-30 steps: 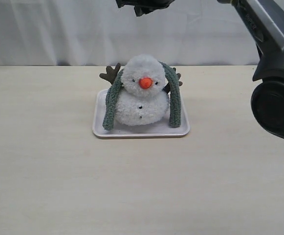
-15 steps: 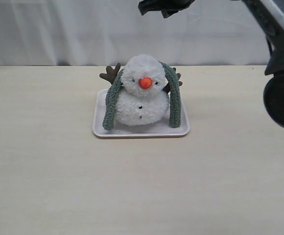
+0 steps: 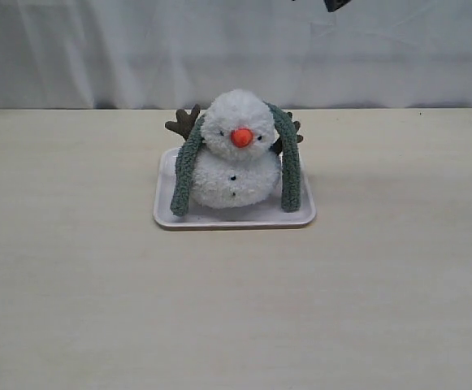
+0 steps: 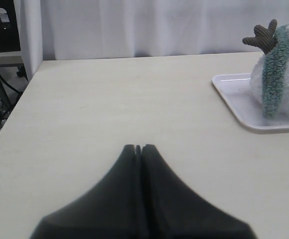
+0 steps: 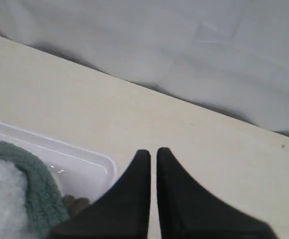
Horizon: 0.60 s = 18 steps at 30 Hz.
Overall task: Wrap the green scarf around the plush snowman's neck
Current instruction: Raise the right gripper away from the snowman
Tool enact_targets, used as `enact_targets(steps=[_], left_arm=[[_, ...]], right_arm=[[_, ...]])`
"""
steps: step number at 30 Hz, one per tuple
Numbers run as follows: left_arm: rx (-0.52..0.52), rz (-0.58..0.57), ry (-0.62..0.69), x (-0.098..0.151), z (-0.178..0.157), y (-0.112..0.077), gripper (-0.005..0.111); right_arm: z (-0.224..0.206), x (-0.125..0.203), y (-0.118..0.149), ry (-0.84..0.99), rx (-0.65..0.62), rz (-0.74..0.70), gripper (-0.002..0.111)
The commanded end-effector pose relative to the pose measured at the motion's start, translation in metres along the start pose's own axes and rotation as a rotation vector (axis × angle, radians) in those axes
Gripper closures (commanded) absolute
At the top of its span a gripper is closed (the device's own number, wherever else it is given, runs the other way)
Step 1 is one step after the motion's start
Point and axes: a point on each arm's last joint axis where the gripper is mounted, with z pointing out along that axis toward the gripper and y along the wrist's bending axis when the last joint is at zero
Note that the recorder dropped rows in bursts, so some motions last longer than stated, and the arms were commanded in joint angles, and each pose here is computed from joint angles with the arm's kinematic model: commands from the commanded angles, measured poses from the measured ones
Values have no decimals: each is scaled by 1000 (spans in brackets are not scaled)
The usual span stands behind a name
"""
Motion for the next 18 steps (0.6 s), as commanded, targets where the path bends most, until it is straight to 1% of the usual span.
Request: enact_targets(steps=[1,2,4,6,7,12,13,14,16,18], left_arm=[[1,-3,-13,-1,0,0,107],[1,-3,-13,-1,0,0,107],[1,-3,-13,-1,0,0,107],[1,-3,-13,-1,0,0,107],[1,-3,-13,-1,0,0,107],[1,-3,-13,-1,0,0,107],[1,-3,-16,-1,0,0,107],[1,-3,-16,-1,0,0,107],[1,-3,-14,-1,0,0,107],[1,-3,-14,-1,0,0,107]], right_arm=[[-40,12,-24,15,57,19,104],[-47,19,-26,33,47,29,104],[-60,25,-29,-24,19,53,104],[-69,38,-26,-98,-8,76,104],[-67,50,-23,-111,-12,83,104],[-71,101,-5,-347,-82,166,104],[-68,111,-2,-358,-96,189,104],[-64,121,1,-331,-112,211,104],[-52,136,6,-225,-129,199,104],[-39,144,10,-149,-142,204,102]])
